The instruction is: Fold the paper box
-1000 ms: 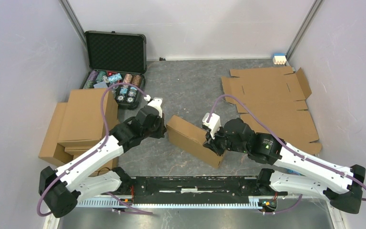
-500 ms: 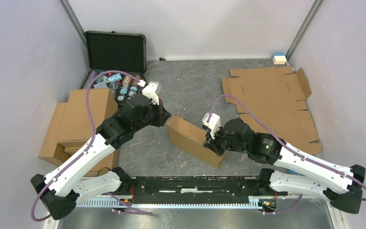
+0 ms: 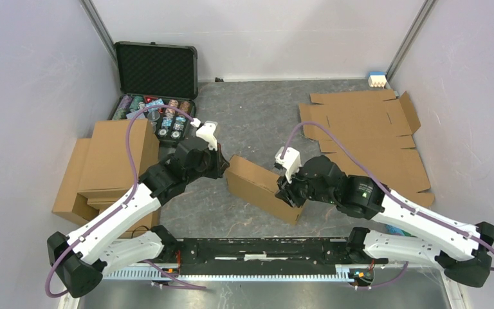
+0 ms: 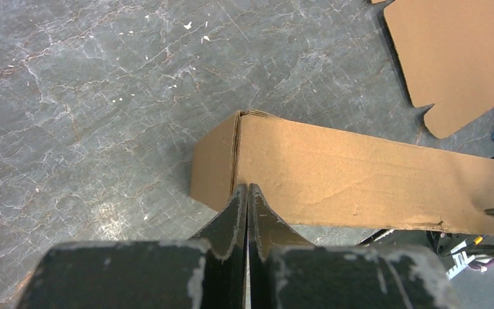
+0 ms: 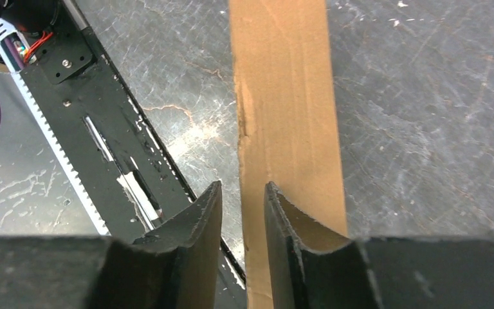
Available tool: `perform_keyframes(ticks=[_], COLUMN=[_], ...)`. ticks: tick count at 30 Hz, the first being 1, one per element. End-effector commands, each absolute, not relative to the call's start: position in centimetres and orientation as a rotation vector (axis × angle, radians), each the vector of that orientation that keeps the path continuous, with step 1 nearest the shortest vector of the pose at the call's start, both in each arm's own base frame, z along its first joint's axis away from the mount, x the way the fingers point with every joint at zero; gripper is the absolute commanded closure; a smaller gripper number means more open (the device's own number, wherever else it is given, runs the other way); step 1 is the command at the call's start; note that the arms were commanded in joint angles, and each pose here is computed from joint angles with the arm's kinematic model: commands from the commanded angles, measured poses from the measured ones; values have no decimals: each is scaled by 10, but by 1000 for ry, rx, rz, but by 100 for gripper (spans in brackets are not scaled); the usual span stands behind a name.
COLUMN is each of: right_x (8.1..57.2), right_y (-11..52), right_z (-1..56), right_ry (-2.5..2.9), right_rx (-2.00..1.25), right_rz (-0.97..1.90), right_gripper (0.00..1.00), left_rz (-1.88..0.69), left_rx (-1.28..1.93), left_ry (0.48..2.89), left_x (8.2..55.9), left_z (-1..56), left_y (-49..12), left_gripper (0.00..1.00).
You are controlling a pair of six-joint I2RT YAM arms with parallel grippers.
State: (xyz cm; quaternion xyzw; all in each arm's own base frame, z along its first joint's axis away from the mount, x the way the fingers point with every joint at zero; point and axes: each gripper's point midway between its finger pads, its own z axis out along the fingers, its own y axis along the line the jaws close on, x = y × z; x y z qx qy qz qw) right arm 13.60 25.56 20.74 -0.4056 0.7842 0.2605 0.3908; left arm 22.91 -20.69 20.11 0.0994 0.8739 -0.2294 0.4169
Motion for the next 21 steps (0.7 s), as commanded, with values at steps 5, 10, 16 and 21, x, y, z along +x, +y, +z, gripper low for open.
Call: perform_keyframes(ticks=[5, 10, 16, 21], right_x=[136, 125, 122, 122], right_y=[226, 207, 185, 185], right_z=[269, 245, 193, 175], right_ry=[1979, 2060, 2162, 2184], right_rx=[-859, -832, -775, -763], right_rz=[643, 631, 540, 533], right_gripper=[76, 100, 100, 100], left_rz=[-543, -555, -564, -571], left_rx=[266, 269, 272, 271], left_ry=[2215, 2212, 2213, 2214], left_x=[226, 226, 226, 226], left_z=[191, 192, 192, 193], left_y=[-200, -202, -204, -205], left_gripper=[98, 98, 98, 98])
